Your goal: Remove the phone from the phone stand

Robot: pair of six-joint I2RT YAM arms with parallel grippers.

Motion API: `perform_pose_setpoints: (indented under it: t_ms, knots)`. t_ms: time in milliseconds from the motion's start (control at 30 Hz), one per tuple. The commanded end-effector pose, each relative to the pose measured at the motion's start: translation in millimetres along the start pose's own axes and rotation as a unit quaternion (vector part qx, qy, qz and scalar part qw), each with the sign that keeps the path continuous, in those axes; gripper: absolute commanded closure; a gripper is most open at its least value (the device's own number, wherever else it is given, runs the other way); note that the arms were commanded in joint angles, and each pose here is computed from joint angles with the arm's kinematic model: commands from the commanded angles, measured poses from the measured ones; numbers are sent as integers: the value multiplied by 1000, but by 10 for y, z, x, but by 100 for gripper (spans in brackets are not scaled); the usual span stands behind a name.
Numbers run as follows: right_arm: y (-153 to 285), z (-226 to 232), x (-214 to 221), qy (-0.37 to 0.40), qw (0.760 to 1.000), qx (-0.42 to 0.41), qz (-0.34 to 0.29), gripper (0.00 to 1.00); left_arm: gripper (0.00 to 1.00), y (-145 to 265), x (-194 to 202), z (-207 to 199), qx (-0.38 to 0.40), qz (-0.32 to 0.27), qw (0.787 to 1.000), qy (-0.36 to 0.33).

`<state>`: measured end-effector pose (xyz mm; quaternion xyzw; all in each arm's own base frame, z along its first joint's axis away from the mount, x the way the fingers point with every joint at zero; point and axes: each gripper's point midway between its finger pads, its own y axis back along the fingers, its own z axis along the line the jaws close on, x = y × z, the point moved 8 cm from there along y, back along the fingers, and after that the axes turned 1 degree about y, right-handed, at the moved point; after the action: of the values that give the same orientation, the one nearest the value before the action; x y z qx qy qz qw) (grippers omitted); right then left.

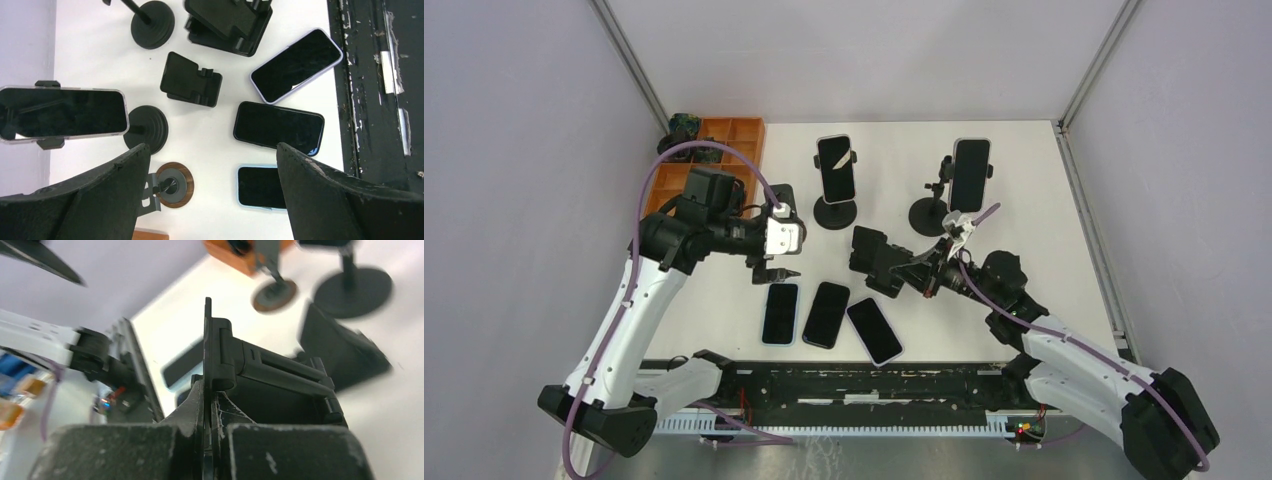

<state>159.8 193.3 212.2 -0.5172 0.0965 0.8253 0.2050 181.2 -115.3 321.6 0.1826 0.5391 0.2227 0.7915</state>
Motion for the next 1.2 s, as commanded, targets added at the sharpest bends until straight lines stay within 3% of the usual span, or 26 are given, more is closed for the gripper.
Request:
perform_pose_setpoints:
  t_ms: [0, 233, 600, 633, 767, 967, 1167]
  knots:
    - [187, -348, 318, 32, 995, 72, 60, 100, 0, 77, -139, 140, -45, -5, 999, 31]
    - [382, -784, 524, 55, 984, 160, 47, 100, 0, 100, -150, 154, -58, -1, 997, 50]
    - [363, -1005, 584, 76, 983, 164, 26, 99, 0, -33, -44, 338, -102, 8, 983, 151]
    - [370, -1008, 599, 72, 983, 164, 27, 96, 0, -44, -40, 366, -109, 9, 981, 161]
    - [407, -1006, 640, 45, 981, 182, 42, 66, 0, -101, -8, 478, -127, 12, 971, 202]
    - [490, -922, 455, 48, 975, 218, 12, 27, 0, -262, 137, 756, -165, 34, 953, 254]
    - [454, -649, 95, 74, 978, 194, 1, 14, 0, -298, 199, 954, -186, 32, 939, 287]
